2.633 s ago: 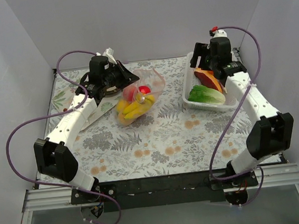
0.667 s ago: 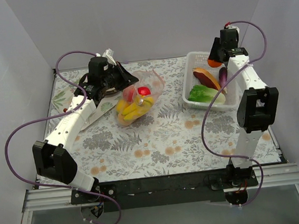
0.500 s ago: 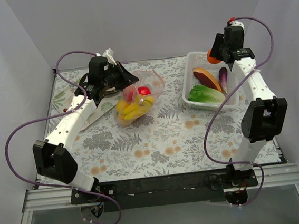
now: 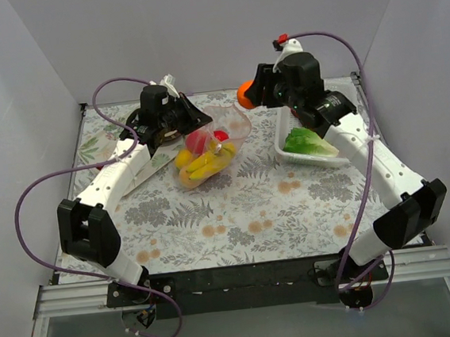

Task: Place the food in the zip-top bag and seal the zipper
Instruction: Place the fake fruit in the zipper food storage bag.

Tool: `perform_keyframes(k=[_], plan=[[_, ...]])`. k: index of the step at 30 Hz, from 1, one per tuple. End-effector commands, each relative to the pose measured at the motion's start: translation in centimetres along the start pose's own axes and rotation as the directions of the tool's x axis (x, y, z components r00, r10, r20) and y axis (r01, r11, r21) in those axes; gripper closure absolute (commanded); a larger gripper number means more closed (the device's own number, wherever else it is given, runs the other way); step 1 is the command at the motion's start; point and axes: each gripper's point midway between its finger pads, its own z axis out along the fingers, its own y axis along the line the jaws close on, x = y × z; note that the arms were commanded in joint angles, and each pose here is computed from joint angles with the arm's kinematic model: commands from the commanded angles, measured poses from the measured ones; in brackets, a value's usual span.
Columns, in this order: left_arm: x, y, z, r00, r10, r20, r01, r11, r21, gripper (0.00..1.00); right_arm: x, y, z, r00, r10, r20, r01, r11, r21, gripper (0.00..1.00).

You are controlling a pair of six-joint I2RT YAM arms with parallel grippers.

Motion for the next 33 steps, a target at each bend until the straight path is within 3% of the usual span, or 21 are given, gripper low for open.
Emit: perform_keyframes(k=[1,6,8,15,18,23,26,29,33], plan=[[-1.3,-2.1,-0.9,0.999,0.019,0.039,-0.021,0.999,0.050,1.00,-0.6,6.3,-1.6,0.999,0.012,0.045,-0.006,0.991,-0.137,0.88],[-1.8,-2.8,-1.7,0.998,0.027,0.057,-0.031,0.998,0.059,1.00,2.6,9.0,-0.4,1.000,-0.001,-0.026,-0.004,0.982,-0.190,0.87],[-1.8,-2.9,-2.0,0.998,0.028,0.058,-0.032,0.998,0.063,1.00,3.5,9.5,0.5,0.999,0.001,-0.046,-0.010,0.981,-0.195,0.81],[-2.2,-3.4,-3.1,0.996,0.027,0.086,-0.032,0.998,0.062,1.00,6.0,10.7,3.2,0.990,-0.029,-0.139,-0.003,0.975,-0.222,0.24],[-2.1,-3.5,-3.2,0.996,0.029,0.085,-0.035,0.997,0.065,1.00,4.9,10.6,2.8,0.993,-0.038,-0.112,0.013,0.976,-0.219,0.12],[-2.2,-3.7,-3.5,0.995,0.034,0.092,-0.041,0.997,0.070,1.00,1.9,9.4,1.1,0.997,-0.068,-0.037,0.062,0.987,-0.146,0.05],[-2.2,-3.8,-3.6,0.995,0.038,0.094,-0.045,0.996,0.076,1.00,1.2,7.0,0.4,0.997,-0.073,-0.029,0.070,0.994,-0.087,0.04],[-2.6,-4.1,-4.0,0.994,0.039,0.107,-0.047,0.996,0.080,1.00,0.6,0.5,-0.2,0.996,-0.077,-0.041,0.080,0.994,0.076,0.06],[-2.7,-4.7,-4.7,0.992,0.048,0.119,-0.059,0.994,0.092,1.00,1.1,-12.8,-1.8,0.993,-0.019,-0.112,0.059,0.929,0.365,0.12]])
